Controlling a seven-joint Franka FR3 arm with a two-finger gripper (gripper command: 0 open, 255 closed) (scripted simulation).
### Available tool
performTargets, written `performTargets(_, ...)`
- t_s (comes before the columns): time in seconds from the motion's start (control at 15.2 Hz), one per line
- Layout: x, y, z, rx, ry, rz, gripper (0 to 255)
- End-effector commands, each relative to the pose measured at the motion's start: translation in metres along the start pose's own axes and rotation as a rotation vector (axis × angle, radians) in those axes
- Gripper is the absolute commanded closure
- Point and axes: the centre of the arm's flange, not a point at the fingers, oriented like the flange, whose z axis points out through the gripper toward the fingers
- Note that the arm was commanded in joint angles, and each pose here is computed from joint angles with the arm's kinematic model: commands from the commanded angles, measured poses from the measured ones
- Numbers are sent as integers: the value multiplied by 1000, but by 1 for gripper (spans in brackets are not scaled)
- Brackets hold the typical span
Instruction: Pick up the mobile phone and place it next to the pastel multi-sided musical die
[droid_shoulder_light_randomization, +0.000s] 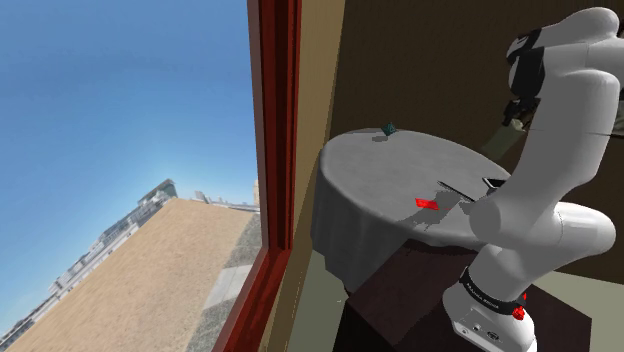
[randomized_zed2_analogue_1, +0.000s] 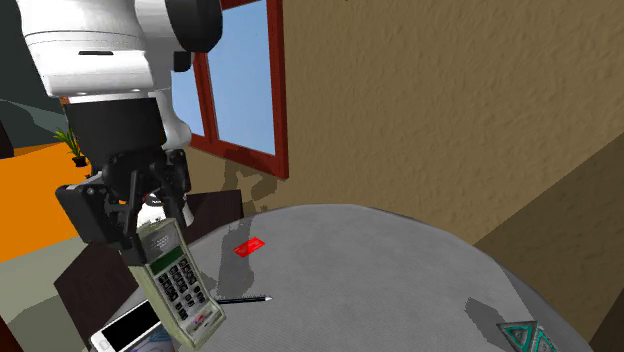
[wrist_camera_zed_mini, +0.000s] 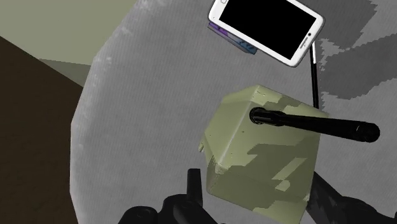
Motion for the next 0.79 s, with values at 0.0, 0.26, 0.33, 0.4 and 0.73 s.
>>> performTargets(0.0, -16, 23, 0, 0, 1, -1, 255)
performTargets(0.26, -26, 38, 10, 0, 1, -1, 255)
performTargets(0.33, -27, 38, 15, 0, 1, -1, 255)
performTargets(0.4, -27, 38, 21, 0, 1, -1, 255)
performTargets(0.73, -29, 37, 47, 0, 1, -1, 255)
